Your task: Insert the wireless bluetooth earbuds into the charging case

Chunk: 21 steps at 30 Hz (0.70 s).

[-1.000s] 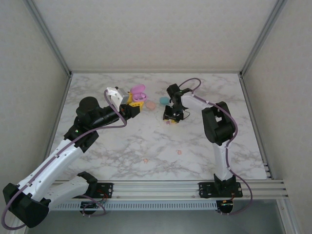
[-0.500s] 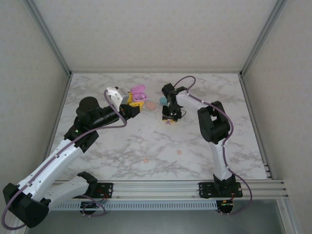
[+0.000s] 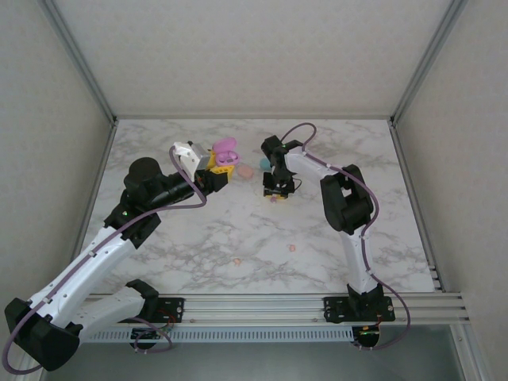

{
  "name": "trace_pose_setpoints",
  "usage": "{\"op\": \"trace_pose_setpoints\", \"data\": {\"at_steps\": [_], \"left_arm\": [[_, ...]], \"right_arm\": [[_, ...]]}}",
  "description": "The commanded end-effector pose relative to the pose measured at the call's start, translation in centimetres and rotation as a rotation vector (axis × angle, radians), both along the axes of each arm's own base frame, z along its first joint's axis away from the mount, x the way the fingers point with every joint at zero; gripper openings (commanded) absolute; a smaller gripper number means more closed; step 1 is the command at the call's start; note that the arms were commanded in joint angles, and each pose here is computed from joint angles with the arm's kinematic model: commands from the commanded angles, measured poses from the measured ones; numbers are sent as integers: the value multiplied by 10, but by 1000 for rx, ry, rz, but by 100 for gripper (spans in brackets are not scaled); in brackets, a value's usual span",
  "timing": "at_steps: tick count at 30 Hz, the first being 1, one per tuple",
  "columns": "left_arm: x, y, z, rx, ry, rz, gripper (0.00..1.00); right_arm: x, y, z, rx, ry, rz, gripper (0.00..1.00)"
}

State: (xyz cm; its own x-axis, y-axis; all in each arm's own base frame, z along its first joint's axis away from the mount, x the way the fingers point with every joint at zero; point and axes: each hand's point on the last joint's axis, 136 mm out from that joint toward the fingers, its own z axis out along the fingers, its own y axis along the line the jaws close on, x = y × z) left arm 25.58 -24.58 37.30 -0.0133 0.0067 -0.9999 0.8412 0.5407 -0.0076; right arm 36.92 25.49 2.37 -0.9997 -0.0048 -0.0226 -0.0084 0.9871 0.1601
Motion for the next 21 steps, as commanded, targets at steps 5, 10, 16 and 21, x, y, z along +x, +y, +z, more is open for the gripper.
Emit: {"op": "trace_pose_setpoints", "data": {"at_steps": [5,10,16,21], "left_arm": [[-4,-3,5,-4,-13,-17,21],[-4,-3,3,-1,-11,-17,21],[-4,-3,2,2,-8,-16,21],[-3,-3,1,3,-7,-14,21]], "right_arm": [[-4,1,-7,-42,27,29,30],[-5,2,-10,-49,31,41,28],[-6,-1,-12,-71,34,49,24],[-7,2,-9,-63,29,71,21]]}}
